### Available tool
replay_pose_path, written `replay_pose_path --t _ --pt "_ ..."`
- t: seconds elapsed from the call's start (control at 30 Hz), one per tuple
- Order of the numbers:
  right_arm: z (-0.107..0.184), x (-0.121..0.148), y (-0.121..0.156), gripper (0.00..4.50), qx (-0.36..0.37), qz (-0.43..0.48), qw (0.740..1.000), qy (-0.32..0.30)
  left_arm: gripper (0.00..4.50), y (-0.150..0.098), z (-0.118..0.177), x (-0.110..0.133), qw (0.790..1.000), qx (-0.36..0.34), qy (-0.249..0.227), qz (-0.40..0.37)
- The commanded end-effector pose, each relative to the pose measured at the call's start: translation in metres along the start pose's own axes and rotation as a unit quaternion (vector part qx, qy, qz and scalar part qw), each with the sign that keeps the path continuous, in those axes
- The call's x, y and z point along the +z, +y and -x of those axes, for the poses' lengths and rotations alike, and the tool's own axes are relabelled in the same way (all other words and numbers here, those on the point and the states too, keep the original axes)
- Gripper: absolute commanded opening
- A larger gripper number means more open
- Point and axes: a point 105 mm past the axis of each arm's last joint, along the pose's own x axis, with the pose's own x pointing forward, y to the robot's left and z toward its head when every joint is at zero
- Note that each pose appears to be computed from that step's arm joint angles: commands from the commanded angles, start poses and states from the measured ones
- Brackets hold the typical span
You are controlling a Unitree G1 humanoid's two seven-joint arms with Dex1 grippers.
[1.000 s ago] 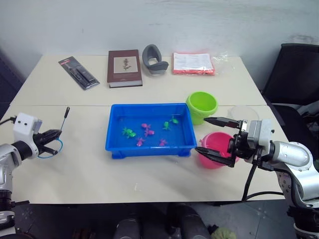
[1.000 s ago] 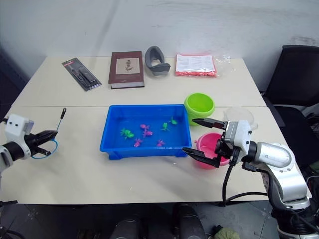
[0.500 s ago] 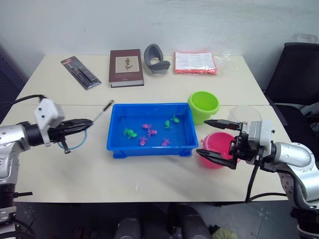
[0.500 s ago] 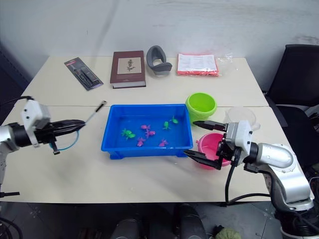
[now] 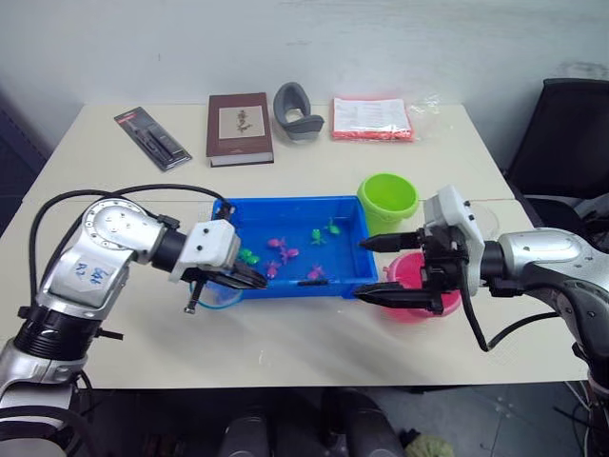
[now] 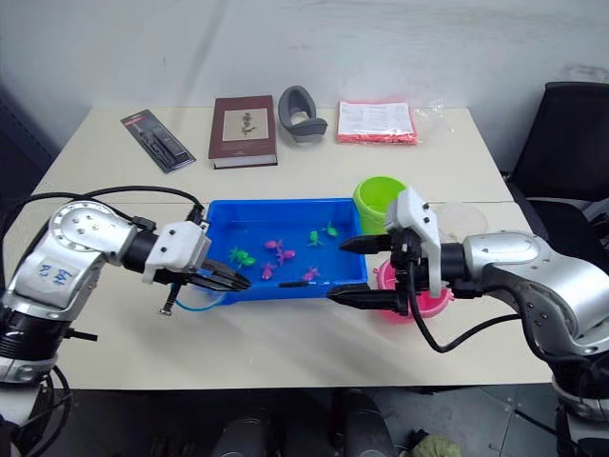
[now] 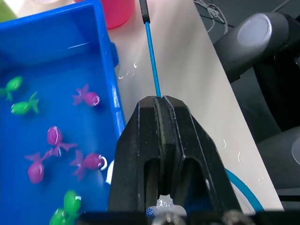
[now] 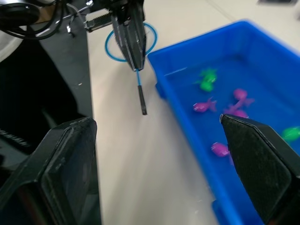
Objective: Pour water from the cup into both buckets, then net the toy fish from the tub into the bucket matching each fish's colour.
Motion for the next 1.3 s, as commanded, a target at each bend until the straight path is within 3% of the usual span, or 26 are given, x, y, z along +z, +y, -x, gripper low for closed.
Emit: replay_pose_path --t 0.03,0.33,0.8,0.93,1.1,1.13,1.3 --pt "-0.009 0.006 0.007 4.50 0.017 0.004 1.000 -0.002 0.02 0.008 -0.006 0.013 1.000 0.007 -0.023 -0.005" --pt "-0.034 -0.009 0.006 4.50 0.017 -0.056 0.998 -0.018 0.02 0.007 -0.013 0.011 0.999 0.015 -0.037 0.025" --pt "-0.046 -0.002 -0.001 4.50 0.014 -0.081 0.996 -0.025 0.02 0.006 -0.018 0.010 0.999 0.015 -0.027 0.028" --pt "-0.048 -0.002 -0.001 2.76 0.017 -0.079 0.997 -0.019 0.00 0.006 -0.018 0.010 0.999 0.016 -0.026 0.028" --pt "-0.050 -0.002 -0.002 0.24 0.017 -0.078 0.997 -0.019 0.00 0.006 -0.018 0.012 0.999 0.019 -0.029 0.030" --pt "-0.050 -0.002 -0.003 0.07 0.017 -0.077 0.997 -0.020 0.00 0.006 -0.018 0.013 0.999 0.020 -0.030 0.029" --pt "-0.052 0.003 -0.004 0.07 0.023 -0.059 0.998 -0.031 0.00 0.005 -0.014 0.020 0.998 0.021 -0.050 0.026"
